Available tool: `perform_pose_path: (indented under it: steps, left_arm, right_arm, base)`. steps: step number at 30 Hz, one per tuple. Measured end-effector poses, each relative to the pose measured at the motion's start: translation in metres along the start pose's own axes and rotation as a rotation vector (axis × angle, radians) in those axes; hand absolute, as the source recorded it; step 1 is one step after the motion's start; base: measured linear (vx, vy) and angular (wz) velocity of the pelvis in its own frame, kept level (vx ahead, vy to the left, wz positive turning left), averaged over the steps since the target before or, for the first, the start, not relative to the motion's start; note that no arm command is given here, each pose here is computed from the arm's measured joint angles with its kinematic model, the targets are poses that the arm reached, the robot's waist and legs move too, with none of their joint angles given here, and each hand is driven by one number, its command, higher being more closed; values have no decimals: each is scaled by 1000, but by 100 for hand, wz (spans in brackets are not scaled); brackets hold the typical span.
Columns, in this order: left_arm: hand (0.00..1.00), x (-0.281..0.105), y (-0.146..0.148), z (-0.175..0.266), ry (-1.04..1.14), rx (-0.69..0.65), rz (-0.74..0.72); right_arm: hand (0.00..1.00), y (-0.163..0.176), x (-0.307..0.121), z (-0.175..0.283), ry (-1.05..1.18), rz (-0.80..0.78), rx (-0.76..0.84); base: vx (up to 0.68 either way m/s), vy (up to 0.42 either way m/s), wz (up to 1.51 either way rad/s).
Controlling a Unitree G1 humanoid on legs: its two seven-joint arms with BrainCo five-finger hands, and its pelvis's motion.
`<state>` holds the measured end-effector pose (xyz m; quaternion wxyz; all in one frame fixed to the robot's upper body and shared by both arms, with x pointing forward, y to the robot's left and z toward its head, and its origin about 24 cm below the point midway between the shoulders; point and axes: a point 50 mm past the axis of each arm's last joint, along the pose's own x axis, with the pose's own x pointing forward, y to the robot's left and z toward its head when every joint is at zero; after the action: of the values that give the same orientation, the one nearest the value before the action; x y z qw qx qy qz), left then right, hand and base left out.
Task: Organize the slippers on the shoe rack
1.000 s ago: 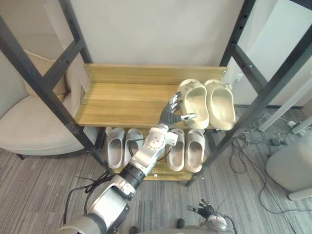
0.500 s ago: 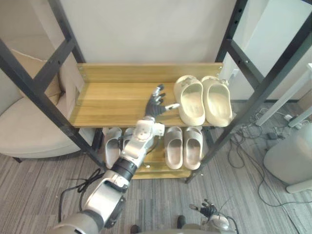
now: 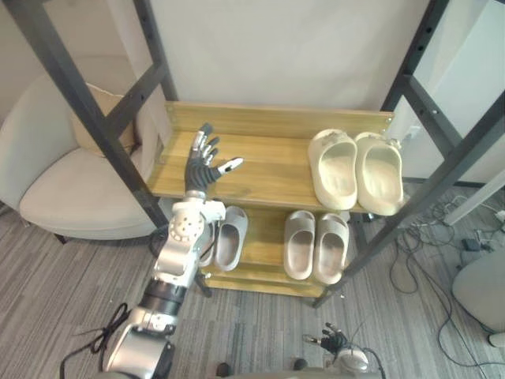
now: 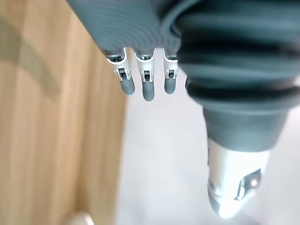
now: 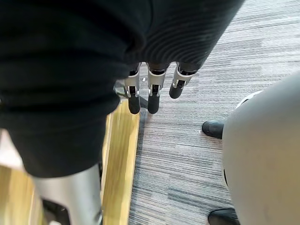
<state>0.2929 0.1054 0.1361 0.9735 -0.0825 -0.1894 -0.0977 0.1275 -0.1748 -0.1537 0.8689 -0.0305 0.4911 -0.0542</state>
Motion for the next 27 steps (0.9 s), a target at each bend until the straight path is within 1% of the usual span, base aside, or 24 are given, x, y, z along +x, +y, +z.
perform_pose_path:
  steps: [2, 5, 7, 8, 9, 11, 14, 17, 22, 25, 27]
  left_arm:
    - [0, -18, -11, -2, 12, -64, -70]
    - [0, -33, -13, -12, 64, -100, -94]
    - [0, -48, -9, -23, 120, -114, -86]
    - [0, -62, -6, -33, 175, -122, -75]
    - [0, -64, -6, -34, 181, -123, -72]
    - [0, -82, 0, -47, 258, -129, -52]
    - [0, -116, 12, -80, 449, -110, 0]
    - [0, -154, 26, -115, 664, -54, 53]
    - [0, -217, 47, -157, 998, 121, 88]
    - [0, -254, 59, -171, 1175, 229, 112]
    - [0, -275, 64, -176, 1276, 274, 142]
  right_arm:
    - [0, 3, 1, 4, -8, 12, -20]
    - [0, 7, 2, 7, -8, 23, -30]
    - [0, 12, 3, 10, -15, 36, -37]
    - [0, 15, 3, 10, -17, 45, -41]
    - [0, 15, 3, 10, -17, 45, -42]
    - [0, 16, 2, 10, -16, 47, -46]
    - [0, 16, 2, 9, -15, 46, -82]
    - [0, 15, 3, 10, -19, 45, -84]
    - [0, 17, 1, 5, -12, 63, -121]
    - [0, 14, -1, -2, -6, 65, -137]
    - [0, 13, -1, -4, -2, 64, -137]
  base:
    - [-37, -13, 20]
    - [-23, -14, 17]
    - [-31, -14, 17]
    - [-23, -12, 13]
    - [-28, -10, 11]
    - [-34, -3, 4]
    - [-16, -12, 16]
    - [-6, -1, 1]
    - [-28, 6, -9]
    - [-16, 0, -12]
    - [-42, 2, -11]
